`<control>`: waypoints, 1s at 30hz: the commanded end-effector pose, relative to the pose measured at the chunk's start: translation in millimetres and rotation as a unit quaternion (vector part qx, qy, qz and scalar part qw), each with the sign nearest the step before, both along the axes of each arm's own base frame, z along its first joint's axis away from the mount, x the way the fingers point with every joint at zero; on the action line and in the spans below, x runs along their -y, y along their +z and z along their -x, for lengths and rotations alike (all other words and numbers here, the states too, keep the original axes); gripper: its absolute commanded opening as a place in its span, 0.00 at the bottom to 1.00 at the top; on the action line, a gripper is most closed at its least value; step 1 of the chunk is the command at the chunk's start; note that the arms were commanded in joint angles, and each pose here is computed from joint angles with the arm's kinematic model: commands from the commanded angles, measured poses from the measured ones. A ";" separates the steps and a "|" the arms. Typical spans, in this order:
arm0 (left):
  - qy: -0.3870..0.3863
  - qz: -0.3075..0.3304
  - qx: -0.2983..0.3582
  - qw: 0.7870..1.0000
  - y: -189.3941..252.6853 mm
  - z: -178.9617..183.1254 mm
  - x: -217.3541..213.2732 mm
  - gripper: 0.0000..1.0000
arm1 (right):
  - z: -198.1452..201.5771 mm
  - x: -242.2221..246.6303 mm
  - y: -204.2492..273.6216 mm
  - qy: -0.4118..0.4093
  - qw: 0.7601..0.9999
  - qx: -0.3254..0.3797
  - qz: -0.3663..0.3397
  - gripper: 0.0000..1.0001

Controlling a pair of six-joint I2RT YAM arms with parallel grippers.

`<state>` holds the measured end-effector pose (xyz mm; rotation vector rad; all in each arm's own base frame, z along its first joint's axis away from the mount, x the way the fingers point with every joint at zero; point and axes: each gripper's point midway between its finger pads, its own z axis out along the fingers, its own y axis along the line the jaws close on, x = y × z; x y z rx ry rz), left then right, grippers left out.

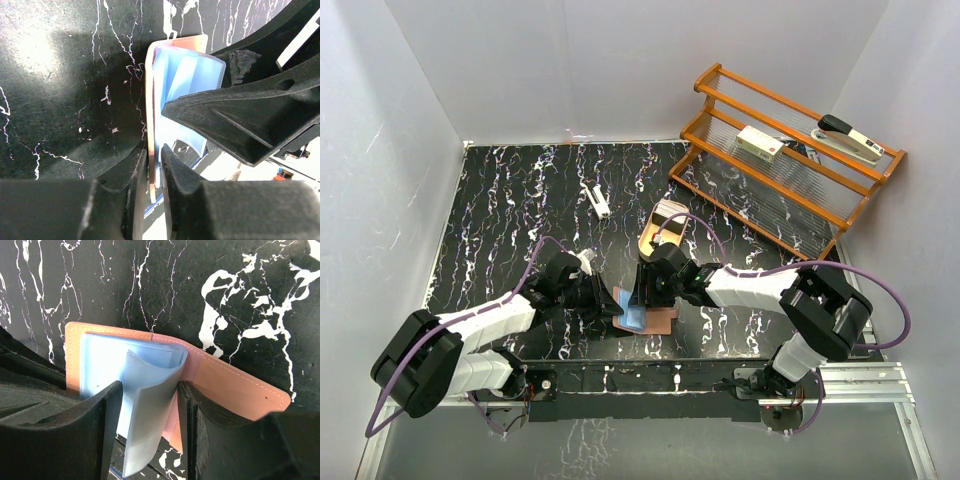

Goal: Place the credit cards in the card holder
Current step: Open the card holder at the center of the board.

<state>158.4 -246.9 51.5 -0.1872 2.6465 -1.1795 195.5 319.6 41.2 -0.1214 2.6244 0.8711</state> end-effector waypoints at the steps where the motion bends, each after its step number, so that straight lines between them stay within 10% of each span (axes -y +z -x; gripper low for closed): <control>1: -0.004 0.004 0.019 1.000 8.2 -3.7 2.5 0.11 | -8.1 -0.6 13.1 -0.004 0.999 0.035 -0.003 0.45; 14: -0.003 -0.001 0.015 1.000 2.0 -5.8 3.3 0.23 | -6.8 2.6 9.5 -0.006 0.999 0.034 0.002 0.45; 30: 0.000 0.001 0.029 1.000 11.8 -6.9 1.9 0.00 | -11.1 29.9 14.1 -0.033 0.996 0.052 0.061 0.46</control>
